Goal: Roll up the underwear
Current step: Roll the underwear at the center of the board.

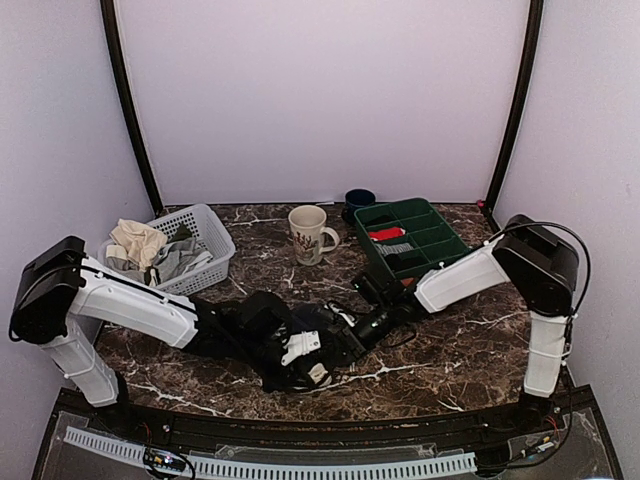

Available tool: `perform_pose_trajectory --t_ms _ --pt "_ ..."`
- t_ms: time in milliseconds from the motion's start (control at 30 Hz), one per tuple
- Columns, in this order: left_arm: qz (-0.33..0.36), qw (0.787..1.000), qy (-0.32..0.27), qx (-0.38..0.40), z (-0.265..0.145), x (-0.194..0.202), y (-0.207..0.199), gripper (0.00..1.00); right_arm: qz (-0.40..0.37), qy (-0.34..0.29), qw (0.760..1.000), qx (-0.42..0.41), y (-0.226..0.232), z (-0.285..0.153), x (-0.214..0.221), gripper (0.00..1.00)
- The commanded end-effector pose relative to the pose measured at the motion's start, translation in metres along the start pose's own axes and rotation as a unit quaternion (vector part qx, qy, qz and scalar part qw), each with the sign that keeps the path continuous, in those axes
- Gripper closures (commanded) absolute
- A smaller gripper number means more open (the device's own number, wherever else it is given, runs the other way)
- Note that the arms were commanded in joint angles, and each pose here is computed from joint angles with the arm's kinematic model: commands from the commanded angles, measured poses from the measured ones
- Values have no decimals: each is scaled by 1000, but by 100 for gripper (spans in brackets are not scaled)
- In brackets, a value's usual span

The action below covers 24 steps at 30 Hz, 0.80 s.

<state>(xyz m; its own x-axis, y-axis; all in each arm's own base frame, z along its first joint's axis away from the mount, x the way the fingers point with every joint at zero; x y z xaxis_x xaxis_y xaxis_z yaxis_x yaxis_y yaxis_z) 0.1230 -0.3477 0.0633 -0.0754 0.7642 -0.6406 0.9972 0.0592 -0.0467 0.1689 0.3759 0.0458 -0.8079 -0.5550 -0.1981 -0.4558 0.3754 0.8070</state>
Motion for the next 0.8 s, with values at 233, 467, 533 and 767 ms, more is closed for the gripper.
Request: perform_pose_trajectory --t_ms 233,467,533,767 --pt "-210 944 15 256 5 13 -2 100 -23 -135 981 137 9 -85 -1 47" --pt "-262 916 29 302 12 20 17 100 -126 -274 943 142 70 -153 11 29" --pt "-261 914 33 309 14 22 21 100 -156 -312 927 135 87 -170 16 5" --pt "-275 900 37 337 15 28 31 100 -156 -441 875 125 101 -211 23 0"
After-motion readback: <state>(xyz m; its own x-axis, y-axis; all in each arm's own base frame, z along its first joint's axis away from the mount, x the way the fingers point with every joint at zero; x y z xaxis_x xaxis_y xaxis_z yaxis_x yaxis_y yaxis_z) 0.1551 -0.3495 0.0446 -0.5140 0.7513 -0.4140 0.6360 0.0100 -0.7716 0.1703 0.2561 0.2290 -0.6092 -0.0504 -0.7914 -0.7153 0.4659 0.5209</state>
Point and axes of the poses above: each gripper's point midway between its finger pads, its own z axis out along the fingers, its own y axis along the line the jaws close on, x = y × z, the point moved 3 cm from there along -z, back along the fingers, and after that the axes turned 8 degrees about z, right-handed, at the moved point
